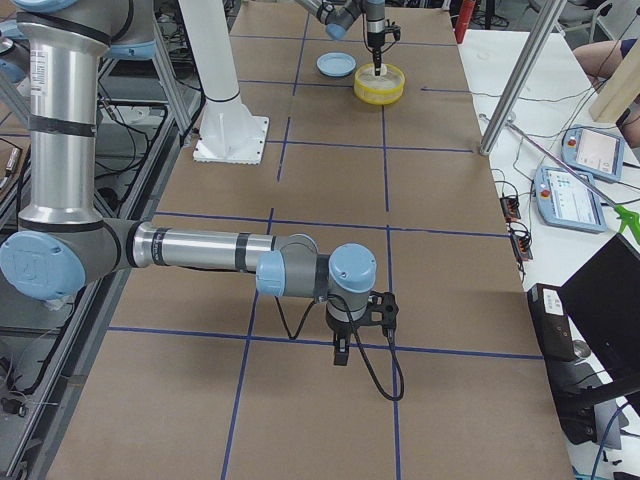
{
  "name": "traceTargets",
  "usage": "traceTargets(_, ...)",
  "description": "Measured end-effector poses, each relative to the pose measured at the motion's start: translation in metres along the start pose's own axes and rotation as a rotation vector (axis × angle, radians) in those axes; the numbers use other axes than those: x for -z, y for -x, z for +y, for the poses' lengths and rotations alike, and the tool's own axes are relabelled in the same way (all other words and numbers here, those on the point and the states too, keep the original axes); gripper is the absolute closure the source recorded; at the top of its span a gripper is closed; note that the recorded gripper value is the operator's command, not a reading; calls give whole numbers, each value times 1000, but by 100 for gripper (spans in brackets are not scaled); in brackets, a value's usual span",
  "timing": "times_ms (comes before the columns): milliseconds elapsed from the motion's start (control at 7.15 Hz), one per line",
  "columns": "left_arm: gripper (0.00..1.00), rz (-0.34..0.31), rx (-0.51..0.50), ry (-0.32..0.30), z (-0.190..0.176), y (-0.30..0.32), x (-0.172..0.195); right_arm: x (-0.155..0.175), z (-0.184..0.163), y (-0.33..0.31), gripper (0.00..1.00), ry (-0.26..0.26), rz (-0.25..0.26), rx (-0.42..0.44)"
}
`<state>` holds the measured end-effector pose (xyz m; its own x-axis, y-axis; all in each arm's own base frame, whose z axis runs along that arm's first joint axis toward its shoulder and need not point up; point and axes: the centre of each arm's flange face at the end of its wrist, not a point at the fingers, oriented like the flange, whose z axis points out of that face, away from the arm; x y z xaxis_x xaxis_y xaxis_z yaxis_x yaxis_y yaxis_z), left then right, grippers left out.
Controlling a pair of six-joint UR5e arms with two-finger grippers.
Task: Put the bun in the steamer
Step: 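Lift the bun and carry it with the left gripper over the steamer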
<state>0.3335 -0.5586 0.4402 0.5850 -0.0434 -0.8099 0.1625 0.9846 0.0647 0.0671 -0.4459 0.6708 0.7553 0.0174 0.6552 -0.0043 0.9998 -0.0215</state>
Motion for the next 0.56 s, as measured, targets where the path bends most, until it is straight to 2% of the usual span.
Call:
traceTargets(140, 67, -12, -3, -2, 0, -4, -8, 0, 0, 0, 0, 0, 0, 0)
traceTargets(559, 67, -22, -12, 10, 8, -9, -20, 0, 0, 0, 0, 0, 0, 0)
